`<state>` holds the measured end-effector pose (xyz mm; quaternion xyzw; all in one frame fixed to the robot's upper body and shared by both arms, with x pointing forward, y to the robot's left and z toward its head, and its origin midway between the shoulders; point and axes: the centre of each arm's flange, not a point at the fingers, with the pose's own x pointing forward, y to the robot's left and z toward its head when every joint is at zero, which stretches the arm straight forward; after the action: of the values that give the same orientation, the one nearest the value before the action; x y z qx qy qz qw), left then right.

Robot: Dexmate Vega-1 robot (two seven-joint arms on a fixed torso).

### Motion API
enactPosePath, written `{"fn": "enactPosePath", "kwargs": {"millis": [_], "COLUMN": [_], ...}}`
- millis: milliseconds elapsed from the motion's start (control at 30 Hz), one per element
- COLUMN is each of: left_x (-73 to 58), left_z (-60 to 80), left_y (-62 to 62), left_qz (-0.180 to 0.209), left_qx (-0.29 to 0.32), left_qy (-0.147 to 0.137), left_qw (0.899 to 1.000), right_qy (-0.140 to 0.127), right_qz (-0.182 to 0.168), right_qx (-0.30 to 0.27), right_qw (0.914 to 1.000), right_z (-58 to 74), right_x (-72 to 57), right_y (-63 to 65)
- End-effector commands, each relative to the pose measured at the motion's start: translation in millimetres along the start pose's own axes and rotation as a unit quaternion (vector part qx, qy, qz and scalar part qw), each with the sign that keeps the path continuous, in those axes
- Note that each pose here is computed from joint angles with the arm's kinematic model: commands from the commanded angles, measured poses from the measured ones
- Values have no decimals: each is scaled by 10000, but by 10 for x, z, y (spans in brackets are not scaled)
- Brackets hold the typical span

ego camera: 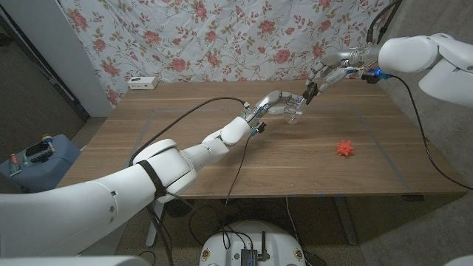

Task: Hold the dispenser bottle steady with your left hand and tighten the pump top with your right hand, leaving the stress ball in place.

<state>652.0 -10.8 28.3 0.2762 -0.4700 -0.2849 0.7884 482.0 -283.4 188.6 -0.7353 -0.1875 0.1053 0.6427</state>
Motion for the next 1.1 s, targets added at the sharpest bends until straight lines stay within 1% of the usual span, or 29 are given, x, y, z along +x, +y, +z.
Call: {"fn": "enactPosePath", "kwargs": {"millis": [33,300,567,900,1100], "left_x": [11,35,55,63,59], "left_z": [-18,-35,-49,-50,-56], "left_y": [11,19,22,26,26], "left_qz": [66,96,99,109,116], "left_qx": [83,75,59,60,44], "left_qy": [62,144,213,229,238], "left_qw": [9999,9998,9997,9997,9996], "right_qy": [50,78,189,303,322], "right_qz": [154,198,273,410,414], "right_qx": [179,353,418,486,495], "right_qw": [9997,9992,9986,9975,9974], "right_z": [-16,-18,-4,9,11], "right_x": [42,68,95,120,121], "right_y": [-20,-41,-35,-35,-36]}}
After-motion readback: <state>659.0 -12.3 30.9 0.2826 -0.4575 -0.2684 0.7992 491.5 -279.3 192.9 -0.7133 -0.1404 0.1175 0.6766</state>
